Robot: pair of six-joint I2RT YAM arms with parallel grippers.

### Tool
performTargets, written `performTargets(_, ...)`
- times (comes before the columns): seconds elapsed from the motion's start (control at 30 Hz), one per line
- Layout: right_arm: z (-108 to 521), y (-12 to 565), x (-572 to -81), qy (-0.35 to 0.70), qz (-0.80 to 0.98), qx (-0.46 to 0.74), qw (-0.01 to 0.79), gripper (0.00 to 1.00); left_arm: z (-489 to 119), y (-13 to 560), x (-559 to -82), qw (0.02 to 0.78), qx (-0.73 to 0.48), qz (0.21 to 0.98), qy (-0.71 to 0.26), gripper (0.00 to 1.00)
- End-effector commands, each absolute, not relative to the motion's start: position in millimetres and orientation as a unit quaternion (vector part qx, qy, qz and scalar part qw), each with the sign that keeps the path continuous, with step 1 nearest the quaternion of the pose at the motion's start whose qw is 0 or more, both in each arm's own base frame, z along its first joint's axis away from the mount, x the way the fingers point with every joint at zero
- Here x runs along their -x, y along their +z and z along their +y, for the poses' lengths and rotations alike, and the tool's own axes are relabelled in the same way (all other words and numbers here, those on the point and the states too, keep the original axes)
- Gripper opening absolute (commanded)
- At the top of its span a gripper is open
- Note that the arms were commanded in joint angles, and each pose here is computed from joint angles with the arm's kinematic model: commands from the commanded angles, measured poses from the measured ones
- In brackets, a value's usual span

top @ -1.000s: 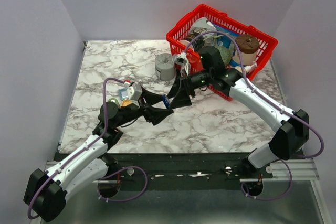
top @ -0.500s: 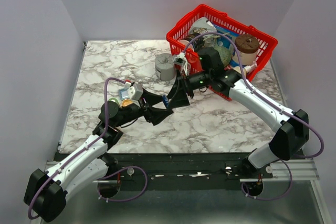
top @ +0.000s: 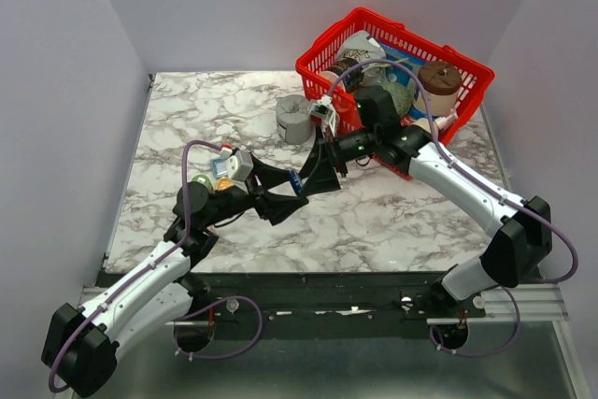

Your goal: Sort the pills into containers

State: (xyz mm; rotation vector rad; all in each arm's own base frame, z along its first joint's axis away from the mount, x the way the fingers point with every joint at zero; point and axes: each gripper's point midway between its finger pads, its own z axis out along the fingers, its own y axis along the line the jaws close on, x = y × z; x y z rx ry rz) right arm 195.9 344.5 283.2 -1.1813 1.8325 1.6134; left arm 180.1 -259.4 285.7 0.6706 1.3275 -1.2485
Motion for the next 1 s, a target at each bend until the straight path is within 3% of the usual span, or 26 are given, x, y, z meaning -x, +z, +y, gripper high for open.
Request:
performTargets(0.0,339.9,288.4,-187.8,0.598,0.638,0.439,0.208,1.0,-258.6,321.1,-168.8,0.595,-0.304,0.507,-0.545,0.26)
performTargets(0.33,341.1,284.4,-189.2,0.602,0.652,0.415,0.201,0.99,-259.1,325.6,-168.9,0.597,-0.306,0.502,-0.546,0.26)
performTargets(0.63,334.6,317.1,-192.2,0.588,0.602,0.473,0.264,1.0,-257.4,324.6,-165.3,0.592,-0.305,0.506,-0.549,0.26)
performTargets(0.97,338.6,327.6,-184.2,0.603,0.569,0.496,0.257,1.0,-258.8,326.8,-165.3,0.589,-0.301,0.501,-0.557,0.26)
